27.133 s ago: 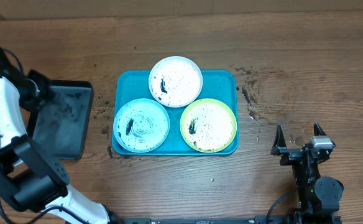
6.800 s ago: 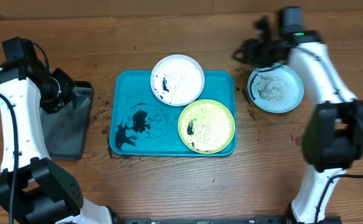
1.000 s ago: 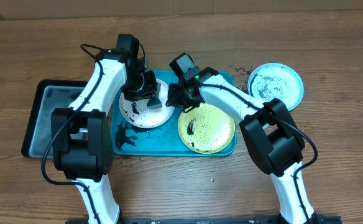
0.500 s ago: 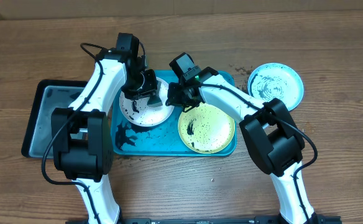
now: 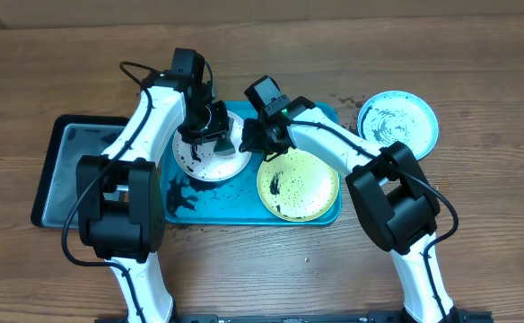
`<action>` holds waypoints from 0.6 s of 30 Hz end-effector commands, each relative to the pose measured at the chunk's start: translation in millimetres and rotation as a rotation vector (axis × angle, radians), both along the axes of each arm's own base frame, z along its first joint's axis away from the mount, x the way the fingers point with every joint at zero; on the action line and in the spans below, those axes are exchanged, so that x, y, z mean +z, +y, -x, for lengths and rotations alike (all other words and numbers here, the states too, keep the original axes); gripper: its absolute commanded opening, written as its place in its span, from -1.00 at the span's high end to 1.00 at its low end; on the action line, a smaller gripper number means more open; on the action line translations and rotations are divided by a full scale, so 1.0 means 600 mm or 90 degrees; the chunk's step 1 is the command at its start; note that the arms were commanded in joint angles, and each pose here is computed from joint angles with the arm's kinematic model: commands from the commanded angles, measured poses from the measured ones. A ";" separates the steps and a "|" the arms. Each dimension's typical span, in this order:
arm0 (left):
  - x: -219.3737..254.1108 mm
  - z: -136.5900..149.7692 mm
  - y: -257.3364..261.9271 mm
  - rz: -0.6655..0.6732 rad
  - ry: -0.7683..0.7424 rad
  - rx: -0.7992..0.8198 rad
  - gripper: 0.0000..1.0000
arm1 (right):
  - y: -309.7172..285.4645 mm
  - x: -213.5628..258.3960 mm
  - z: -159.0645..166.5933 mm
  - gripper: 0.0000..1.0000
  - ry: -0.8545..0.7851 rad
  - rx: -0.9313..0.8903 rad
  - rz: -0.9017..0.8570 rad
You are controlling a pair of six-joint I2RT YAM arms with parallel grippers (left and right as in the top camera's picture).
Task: Clean dirty plates on tray and stack at the side
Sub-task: 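Scrub the white plate with the sponge in the left gripper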
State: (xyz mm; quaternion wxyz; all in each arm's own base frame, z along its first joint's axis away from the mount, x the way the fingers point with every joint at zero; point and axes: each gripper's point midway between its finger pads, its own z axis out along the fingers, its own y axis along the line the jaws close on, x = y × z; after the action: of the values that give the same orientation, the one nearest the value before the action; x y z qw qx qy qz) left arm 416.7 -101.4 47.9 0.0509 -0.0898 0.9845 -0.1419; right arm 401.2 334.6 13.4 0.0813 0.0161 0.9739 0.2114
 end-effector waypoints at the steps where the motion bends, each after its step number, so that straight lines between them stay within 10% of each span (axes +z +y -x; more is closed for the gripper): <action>1: -0.029 0.022 0.014 -0.037 0.035 0.034 0.92 | -0.008 -0.014 -0.001 0.93 0.004 -0.009 0.014; 18: -0.089 0.086 0.137 -0.265 0.091 0.099 0.91 | -0.075 -0.027 -0.028 0.93 -0.055 -0.064 0.152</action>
State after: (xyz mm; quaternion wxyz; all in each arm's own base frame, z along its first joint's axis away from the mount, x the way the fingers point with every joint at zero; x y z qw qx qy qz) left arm 379.8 -68.5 8.0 0.0202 -0.1430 0.9887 -0.0393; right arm 401.7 328.4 9.7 0.1037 0.0157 0.9802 0.1682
